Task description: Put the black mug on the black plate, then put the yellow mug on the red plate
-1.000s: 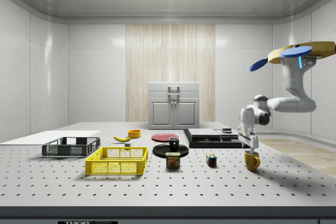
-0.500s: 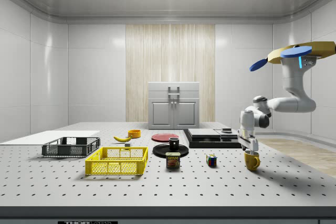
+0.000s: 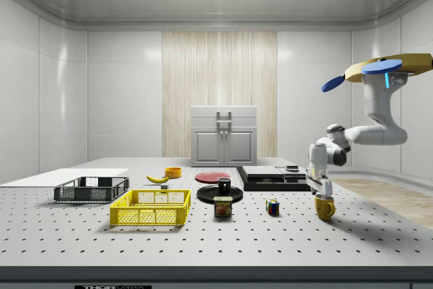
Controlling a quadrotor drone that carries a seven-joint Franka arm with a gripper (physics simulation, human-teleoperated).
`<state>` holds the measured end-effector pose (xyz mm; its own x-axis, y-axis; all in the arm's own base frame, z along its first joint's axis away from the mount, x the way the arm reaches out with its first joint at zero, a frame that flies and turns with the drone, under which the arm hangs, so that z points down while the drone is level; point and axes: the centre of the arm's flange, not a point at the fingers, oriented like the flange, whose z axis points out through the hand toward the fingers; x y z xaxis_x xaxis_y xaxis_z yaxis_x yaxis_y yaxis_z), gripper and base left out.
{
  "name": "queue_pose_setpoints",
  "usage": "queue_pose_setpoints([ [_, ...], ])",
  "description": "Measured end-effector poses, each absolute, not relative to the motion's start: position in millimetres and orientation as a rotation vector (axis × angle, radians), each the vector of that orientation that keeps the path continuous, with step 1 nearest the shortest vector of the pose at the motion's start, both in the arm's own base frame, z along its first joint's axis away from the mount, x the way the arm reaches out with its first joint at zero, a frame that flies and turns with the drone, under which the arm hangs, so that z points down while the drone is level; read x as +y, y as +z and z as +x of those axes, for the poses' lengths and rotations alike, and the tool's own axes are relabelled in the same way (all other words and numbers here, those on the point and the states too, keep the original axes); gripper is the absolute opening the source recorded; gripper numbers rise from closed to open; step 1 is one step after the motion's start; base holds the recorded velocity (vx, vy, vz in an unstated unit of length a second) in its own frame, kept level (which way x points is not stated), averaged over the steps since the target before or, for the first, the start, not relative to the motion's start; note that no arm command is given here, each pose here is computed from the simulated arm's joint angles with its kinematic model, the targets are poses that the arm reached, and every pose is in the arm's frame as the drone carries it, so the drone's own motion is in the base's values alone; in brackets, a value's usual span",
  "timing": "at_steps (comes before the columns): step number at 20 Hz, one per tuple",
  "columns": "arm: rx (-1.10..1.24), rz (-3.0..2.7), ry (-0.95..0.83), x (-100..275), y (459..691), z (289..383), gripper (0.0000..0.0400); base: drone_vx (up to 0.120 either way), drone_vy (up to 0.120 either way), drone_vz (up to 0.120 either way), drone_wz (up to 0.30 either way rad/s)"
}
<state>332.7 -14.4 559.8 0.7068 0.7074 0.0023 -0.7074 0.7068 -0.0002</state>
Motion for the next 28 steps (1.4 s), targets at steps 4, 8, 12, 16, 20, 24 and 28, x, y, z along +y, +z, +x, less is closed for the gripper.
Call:
queue_pose_setpoints([
  [4,-0.002,0.001,0.786,-14.3,560.4,332.8,0.04,0.0,0.0,0.0,0.0],
  [8,-0.002,0.001,0.786,-17.6,560.6,332.7,0.04,0.0,0.0,0.0,0.0],
  [12,-0.002,0.001,0.786,-18.5,560.7,332.7,0.04,0.0,0.0,0.0,0.0],
  [16,-0.002,0.001,0.786,-18.2,560.7,332.7,0.04,0.0,0.0,0.0,0.0],
  [20,-0.002,0.001,0.786,-18.1,560.7,332.7,0.0377,0.0,0.0,0.0,0.0],
  [24,-0.002,0.001,0.786,-18.0,560.7,332.8,0.0208,0.0,0.0,0.0,0.0],
  [28,-0.002,0.001,0.786,-18.0,560.7,332.8,0.0146,0.0,0.0,0.0,0.0],
])
